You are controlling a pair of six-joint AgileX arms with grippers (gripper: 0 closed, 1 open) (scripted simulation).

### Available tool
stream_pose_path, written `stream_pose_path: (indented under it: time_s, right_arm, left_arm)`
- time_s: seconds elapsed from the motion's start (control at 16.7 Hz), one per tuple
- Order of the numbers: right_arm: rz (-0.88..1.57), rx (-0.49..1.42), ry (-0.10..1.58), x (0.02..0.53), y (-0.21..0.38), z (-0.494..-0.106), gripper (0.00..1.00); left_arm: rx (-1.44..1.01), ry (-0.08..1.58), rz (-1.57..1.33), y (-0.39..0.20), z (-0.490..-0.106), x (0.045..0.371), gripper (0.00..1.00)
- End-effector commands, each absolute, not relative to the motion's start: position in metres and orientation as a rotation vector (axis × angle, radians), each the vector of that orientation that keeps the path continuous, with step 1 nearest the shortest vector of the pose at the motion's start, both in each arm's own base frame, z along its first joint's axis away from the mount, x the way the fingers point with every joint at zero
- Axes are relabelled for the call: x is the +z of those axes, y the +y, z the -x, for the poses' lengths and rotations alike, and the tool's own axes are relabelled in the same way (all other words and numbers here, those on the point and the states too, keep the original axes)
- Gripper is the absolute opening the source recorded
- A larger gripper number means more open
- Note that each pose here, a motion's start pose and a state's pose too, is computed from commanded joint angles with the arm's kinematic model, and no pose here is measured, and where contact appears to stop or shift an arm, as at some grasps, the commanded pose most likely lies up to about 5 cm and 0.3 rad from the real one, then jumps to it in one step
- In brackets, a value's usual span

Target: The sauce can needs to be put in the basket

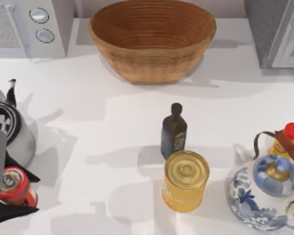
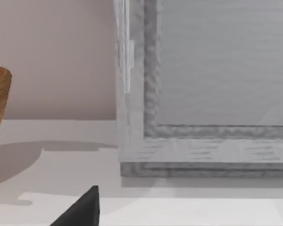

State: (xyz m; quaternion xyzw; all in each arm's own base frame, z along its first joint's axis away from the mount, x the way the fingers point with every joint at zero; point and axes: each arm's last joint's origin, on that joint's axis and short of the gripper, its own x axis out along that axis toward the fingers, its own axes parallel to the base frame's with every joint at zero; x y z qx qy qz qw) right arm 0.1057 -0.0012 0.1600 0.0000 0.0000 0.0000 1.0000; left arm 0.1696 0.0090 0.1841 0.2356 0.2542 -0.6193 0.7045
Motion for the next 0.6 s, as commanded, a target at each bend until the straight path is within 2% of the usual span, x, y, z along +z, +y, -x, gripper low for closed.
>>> stream_pose_path:
  time_s: [0.3,0.6]
  right_arm:
    - [0.0,0.0,0.0,0.16,-0.001,-0.106,1.0]
    - [0.0,0.0,0.0,0.16,-0.001,-0.106,1.0]
  left_arm:
    - [-1.372,0.613,-0.534,0.007,-0.182,0.192,0.0]
    - [-1.278,0.812,-0.57,-0.009,-0.237,0.229,0.0]
